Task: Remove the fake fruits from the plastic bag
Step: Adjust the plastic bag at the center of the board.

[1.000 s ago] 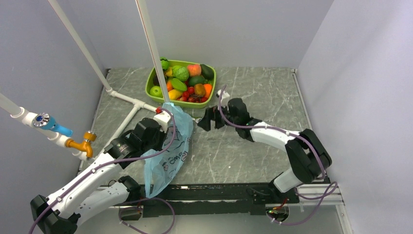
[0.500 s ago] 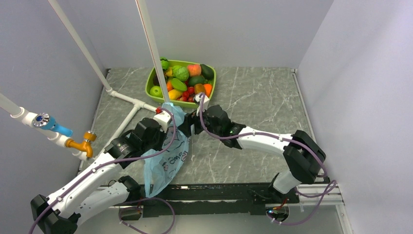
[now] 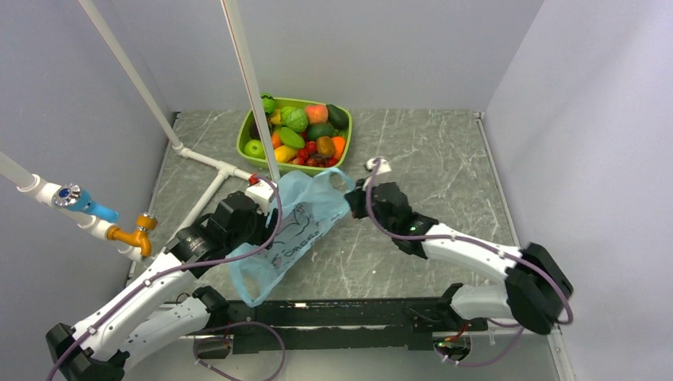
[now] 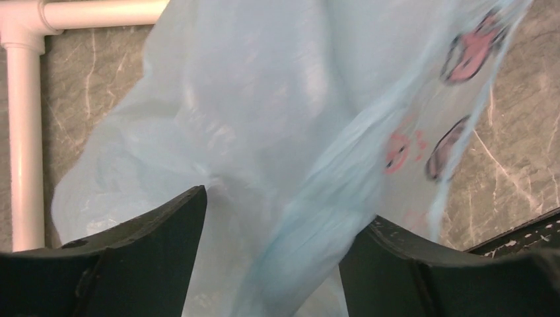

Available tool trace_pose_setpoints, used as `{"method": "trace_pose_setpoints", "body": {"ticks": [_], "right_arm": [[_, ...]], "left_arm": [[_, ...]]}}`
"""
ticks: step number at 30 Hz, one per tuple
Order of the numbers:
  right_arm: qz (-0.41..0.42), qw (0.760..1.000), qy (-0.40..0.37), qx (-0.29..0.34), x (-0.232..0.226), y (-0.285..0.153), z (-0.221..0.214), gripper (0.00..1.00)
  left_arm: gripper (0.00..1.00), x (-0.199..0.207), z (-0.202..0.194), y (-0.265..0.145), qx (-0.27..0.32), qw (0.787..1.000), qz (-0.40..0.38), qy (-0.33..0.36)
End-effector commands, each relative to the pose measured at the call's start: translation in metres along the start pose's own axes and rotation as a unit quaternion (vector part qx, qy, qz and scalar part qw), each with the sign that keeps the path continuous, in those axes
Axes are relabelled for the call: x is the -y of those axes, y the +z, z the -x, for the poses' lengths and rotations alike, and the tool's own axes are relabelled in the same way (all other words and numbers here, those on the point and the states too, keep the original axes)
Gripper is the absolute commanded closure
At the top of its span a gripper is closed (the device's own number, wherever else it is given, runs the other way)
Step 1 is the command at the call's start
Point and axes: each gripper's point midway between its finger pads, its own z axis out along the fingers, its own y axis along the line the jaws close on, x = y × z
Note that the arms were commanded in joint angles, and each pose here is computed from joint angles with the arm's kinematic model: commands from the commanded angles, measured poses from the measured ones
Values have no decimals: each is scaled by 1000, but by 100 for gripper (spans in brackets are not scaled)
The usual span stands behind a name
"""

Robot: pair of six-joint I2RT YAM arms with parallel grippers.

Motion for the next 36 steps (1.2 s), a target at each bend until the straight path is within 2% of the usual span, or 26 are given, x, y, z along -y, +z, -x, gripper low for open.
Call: {"method": "trace_pose_setpoints", "body": {"ticks": [1,4,9,14,20,25,27,29,31,33,34,36], "right_arm": [[-119,991,32,59,75,-32,33,100],[-192,975,51,97,120,-64,49,100],[-315,933,63,162,171,-116,83,100],[-396,898,85,172,203,-145,101,100],[-413,874,129,222,213,-162,144,100],[-398,870,111,267,200,-178,192,100],[-371,881,96,277,190,-179,203,100],[-302,909,69,279,168,-169,207,100],[-174,951,31,254,129,-142,197,100],[1,977,-1,212,73,-115,169,98],[73,980,-1,184,51,-107,148,95],[166,977,-1,134,20,-99,107,94]], "left_arm": [[18,-9,26,-15,49,998,20,-17],[15,-14,29,-21,63,997,32,-24],[13,-26,34,-31,86,994,58,-37],[12,-37,36,-42,105,989,85,-53],[11,-43,38,-50,126,986,93,-64],[11,-43,38,-50,122,986,95,-65],[11,-41,38,-50,123,986,88,-62],[9,-31,41,-47,128,989,59,-52],[6,-5,44,-42,135,990,-12,-30],[1,32,47,-41,141,983,-115,-2],[1,50,46,-42,137,976,-167,7],[1,86,45,-55,130,953,-274,28]]}}
